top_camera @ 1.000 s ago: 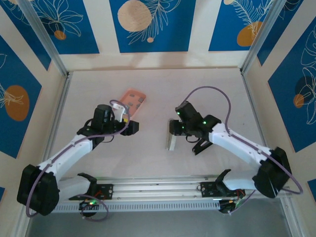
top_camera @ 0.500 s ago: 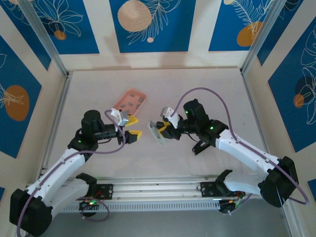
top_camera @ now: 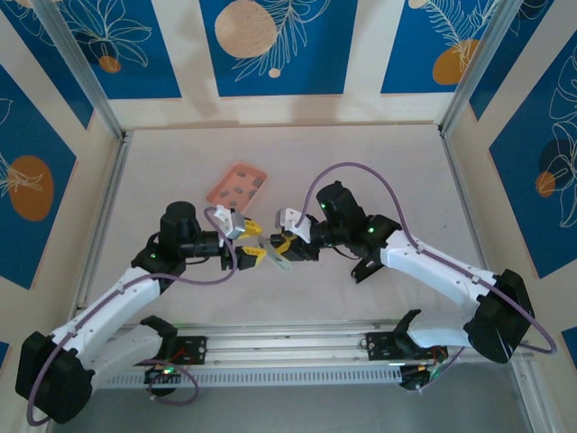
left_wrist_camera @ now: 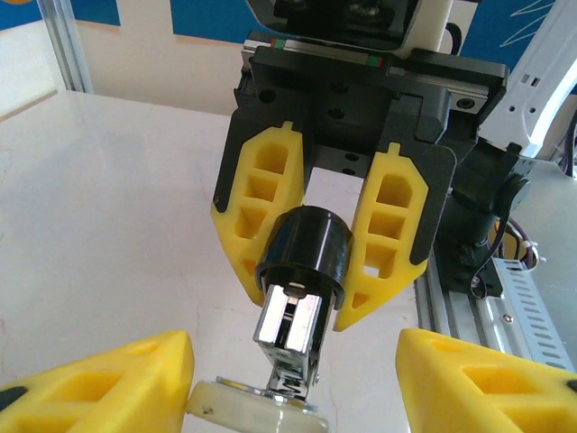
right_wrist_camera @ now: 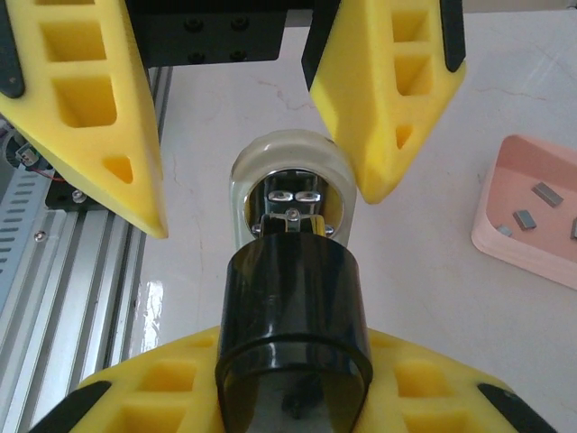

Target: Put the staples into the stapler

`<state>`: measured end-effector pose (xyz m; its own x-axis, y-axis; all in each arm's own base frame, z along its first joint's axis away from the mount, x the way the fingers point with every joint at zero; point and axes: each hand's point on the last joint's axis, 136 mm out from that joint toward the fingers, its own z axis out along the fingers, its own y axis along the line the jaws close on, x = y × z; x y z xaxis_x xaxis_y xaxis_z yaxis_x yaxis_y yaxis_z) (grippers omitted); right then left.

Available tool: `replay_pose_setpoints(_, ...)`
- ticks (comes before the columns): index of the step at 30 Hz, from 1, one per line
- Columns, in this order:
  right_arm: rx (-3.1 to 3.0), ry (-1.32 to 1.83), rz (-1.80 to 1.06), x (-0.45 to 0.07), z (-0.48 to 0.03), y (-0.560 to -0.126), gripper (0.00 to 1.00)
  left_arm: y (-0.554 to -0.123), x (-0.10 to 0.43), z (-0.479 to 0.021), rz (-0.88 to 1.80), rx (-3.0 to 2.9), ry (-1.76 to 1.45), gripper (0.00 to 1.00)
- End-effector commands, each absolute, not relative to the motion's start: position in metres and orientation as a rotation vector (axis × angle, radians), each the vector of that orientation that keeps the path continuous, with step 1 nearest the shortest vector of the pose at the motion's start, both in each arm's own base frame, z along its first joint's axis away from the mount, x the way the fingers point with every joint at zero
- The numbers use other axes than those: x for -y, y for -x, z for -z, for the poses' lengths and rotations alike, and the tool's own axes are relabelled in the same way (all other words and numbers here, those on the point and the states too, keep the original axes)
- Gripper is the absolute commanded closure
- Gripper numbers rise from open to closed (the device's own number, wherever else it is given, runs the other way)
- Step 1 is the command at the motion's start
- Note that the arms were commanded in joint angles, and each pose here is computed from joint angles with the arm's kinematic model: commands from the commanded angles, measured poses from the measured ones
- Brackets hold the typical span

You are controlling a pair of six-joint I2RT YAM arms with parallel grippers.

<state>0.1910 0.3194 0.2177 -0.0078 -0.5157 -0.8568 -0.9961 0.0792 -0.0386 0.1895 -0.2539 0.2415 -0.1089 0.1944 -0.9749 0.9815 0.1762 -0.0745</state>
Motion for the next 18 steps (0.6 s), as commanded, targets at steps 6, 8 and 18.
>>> replay_pose_setpoints(6, -1.459, 1.559, -0.875, -0.336, -0.253, -0.188, 1.0, -0.178, 0.256, -0.237, 1.031, -1.496, -1.259, 0.5)
replay_pose_setpoints(8, -1.452, 1.566, -0.876, -0.337, -0.254, -0.189, 1.0, -0.18, 0.255, -0.235, 1.018, -1.507, -1.254, 0.54)
replay_pose_setpoints(18, -1.425, 1.515, -0.854, -0.325, -0.272, -0.19, 1.0, -0.199, 0.24, -0.215, 0.845, -1.614, -1.16, 0.67)
